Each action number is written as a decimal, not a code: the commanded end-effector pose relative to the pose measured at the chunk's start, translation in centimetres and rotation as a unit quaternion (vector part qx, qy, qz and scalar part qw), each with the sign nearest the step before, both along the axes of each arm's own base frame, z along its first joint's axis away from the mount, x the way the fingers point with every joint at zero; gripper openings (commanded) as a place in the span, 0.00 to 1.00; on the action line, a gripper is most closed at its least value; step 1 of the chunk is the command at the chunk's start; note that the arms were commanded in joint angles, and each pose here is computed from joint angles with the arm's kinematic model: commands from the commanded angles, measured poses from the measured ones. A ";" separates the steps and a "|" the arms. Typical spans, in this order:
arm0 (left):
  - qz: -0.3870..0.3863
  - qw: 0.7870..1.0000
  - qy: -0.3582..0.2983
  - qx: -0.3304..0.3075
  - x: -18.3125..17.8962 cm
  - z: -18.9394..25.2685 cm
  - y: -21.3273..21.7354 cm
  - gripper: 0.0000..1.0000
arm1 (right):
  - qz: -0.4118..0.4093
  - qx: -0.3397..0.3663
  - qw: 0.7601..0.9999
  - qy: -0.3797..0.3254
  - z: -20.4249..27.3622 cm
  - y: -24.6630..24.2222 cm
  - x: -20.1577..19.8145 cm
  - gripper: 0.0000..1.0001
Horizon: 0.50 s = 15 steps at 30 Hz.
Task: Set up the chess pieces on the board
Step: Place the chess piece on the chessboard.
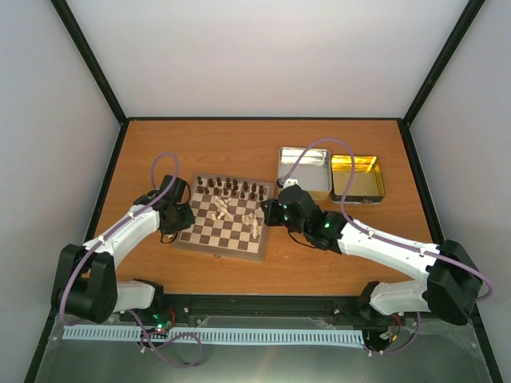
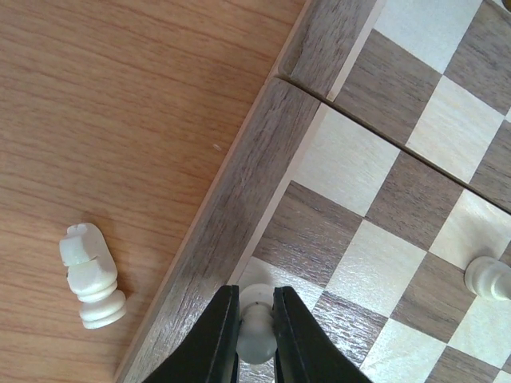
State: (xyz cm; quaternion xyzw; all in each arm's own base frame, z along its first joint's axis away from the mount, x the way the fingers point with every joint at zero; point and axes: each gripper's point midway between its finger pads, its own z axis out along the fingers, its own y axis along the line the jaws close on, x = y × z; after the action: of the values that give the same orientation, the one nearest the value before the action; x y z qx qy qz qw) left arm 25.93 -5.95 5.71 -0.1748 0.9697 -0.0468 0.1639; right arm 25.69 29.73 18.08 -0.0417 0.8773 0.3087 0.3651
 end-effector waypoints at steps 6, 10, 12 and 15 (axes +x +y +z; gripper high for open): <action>-0.012 1.000 -0.007 -0.017 0.4 0.2 -0.9 0.12 | 0.003 0.013 1.000 -0.015 1.3 1.0 0.2 0.10; -0.009 1.000 0.001 -0.015 -0.1 -0.1 -0.8 0.12 | 0.001 0.012 1.000 -0.015 1.2 0.9 0.2 0.10; -0.001 1.000 0.004 -0.010 -0.3 -0.3 -0.5 0.13 | 0.000 0.013 1.000 -0.015 1.2 0.8 0.2 0.10; 0.000 1.000 0.004 -0.014 -0.4 -0.4 -0.6 0.18 | 0.000 0.016 1.000 -0.015 1.3 0.9 0.2 0.10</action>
State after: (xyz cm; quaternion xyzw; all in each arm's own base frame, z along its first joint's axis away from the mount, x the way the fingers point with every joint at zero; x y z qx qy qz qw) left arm 25.66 -6.29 5.42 -0.1753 0.9702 -0.0569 0.1570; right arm 25.46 30.11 17.84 -0.0464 0.8780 0.3094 0.3622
